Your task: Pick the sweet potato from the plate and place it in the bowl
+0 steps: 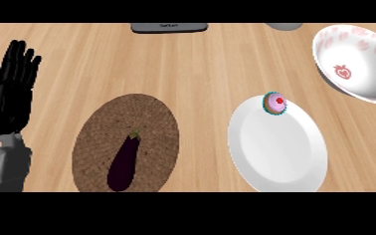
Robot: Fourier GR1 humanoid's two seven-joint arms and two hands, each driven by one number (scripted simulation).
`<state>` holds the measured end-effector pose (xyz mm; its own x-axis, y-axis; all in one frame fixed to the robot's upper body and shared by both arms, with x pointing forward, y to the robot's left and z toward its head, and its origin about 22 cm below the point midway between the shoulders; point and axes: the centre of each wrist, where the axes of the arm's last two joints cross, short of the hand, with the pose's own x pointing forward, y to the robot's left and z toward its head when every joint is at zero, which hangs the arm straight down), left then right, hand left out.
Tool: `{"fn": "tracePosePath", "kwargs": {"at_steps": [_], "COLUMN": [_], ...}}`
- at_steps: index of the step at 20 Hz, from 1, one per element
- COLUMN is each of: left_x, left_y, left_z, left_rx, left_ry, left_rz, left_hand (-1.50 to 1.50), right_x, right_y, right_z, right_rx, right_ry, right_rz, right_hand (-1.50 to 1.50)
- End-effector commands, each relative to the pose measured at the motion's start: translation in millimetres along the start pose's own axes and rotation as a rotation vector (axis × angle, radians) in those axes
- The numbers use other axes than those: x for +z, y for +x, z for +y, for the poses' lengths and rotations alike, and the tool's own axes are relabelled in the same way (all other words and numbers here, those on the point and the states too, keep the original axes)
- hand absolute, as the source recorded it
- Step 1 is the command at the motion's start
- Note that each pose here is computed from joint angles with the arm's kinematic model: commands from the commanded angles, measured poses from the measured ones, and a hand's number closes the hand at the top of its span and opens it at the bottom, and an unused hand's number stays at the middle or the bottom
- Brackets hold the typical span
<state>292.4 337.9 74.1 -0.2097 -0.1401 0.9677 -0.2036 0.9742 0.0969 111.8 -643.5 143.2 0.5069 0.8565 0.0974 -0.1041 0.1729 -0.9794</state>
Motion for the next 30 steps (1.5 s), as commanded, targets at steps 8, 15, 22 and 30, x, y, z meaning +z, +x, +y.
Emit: {"fn": "tracePosePath", "kwargs": {"at_steps": [8, 15, 22, 30], "left_x": [-0.7, -10.9, -9.8, -13.8], "left_y": [-1.0, -0.5, 20.2, 10.3], "left_z": [-10.9, -18.0, -13.0, -25.2], "left_rx": [-0.006, -0.007, 0.002, -0.005], "left_ry": [-0.032, -0.025, -0.06, -0.063], "left_rz": [0.022, 0.001, -0.009, -0.021], "left_hand": [0.0, 0.0, 0.0, 0.0], "right_x": [27.0, 23.5, -12.4, -53.3], "right_y": [-25.3, -12.4, 34.6, 116.6], "right_z": [-91.5, -129.9, -148.2, -172.6], "right_rx": [-0.189, -0.441, -0.505, -0.438], "right_ry": [-0.294, -0.285, -0.204, -0.12], "right_rz": [-0.211, -0.361, -0.383, -0.4], "right_hand": [1.5, 1.5, 1.5, 1.5]}}
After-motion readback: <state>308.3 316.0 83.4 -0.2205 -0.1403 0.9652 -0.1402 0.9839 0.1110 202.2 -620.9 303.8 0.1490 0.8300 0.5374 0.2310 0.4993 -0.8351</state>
